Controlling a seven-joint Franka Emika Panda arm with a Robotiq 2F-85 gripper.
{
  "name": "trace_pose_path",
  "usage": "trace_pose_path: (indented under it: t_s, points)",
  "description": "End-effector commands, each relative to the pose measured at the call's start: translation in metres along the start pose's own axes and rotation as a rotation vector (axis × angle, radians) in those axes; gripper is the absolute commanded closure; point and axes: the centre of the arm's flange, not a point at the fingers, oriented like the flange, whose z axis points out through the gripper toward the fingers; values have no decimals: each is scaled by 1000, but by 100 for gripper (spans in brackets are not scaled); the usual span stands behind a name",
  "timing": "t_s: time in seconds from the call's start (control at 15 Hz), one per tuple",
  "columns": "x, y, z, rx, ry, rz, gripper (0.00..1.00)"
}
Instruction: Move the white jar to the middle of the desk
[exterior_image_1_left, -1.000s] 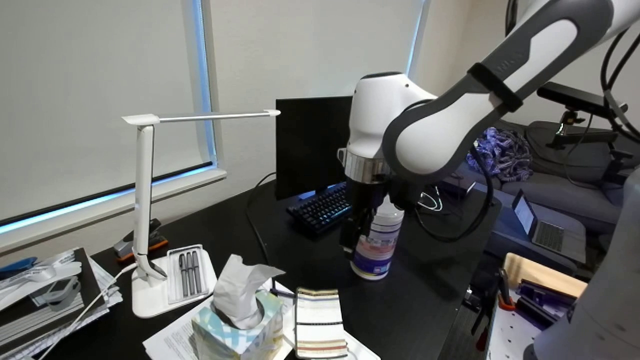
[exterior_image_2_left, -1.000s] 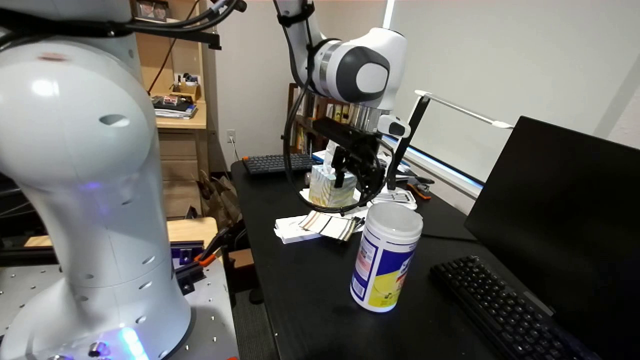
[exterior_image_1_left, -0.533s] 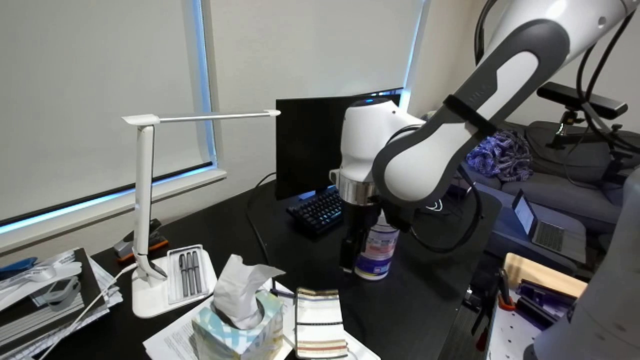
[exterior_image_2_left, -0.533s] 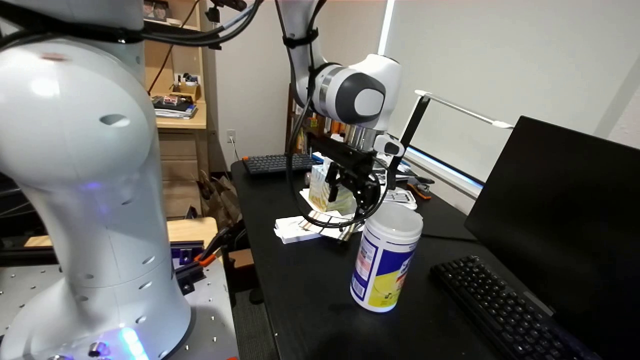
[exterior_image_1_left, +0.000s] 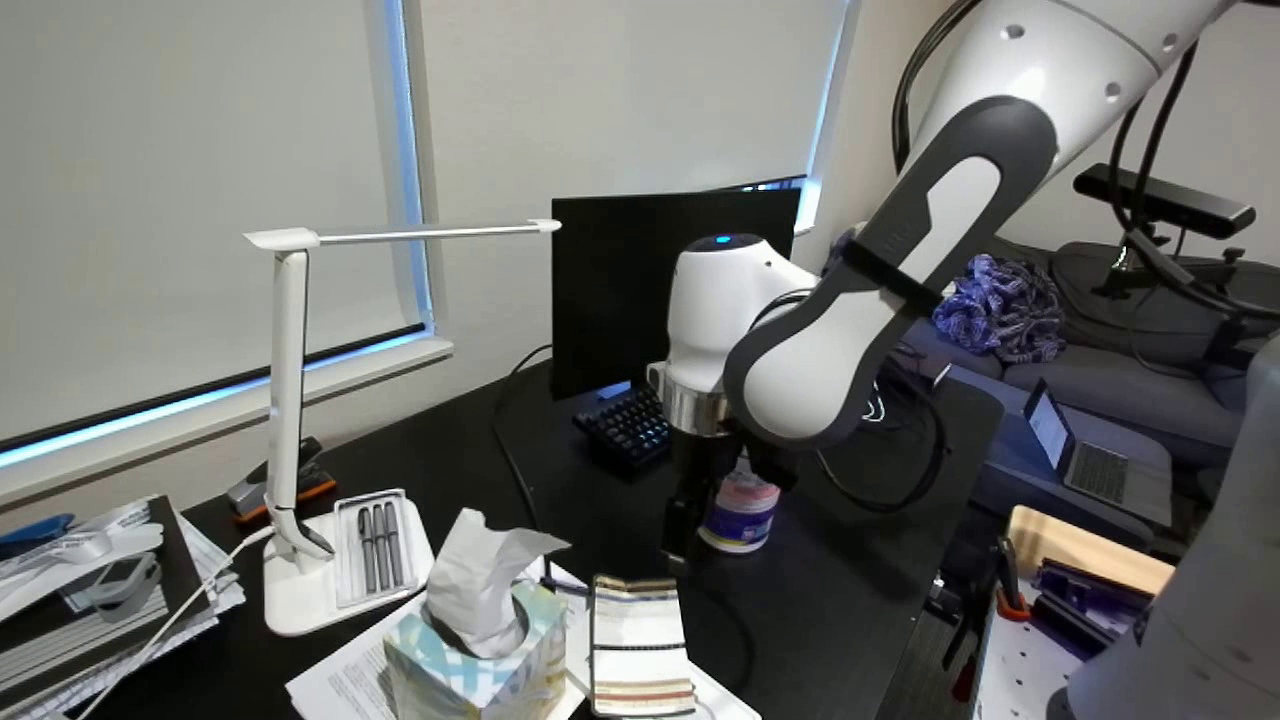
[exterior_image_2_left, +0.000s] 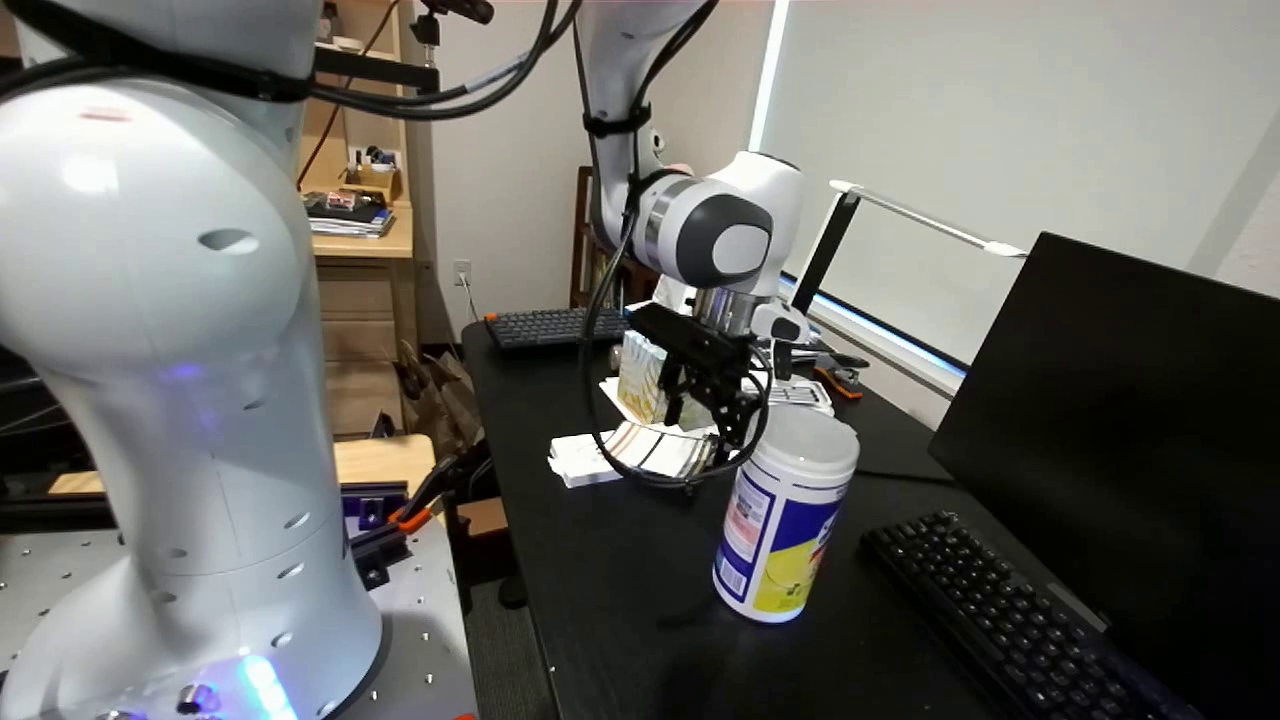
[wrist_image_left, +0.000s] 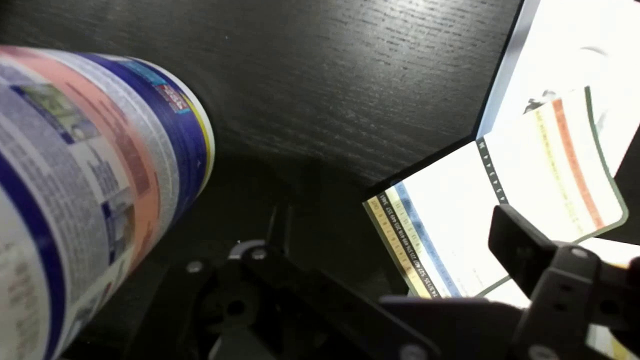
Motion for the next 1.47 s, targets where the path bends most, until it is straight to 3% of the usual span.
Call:
trace_pose_path:
  t_s: [0.0,0.4,0.73,1.4]
  points:
    - [7,16,15,-1,49,33,0]
    - [8,40,2,5,154,143,0]
    - [9,35,-16,-8,258,395,0]
    - [-2,102,-22,27,211,953,0]
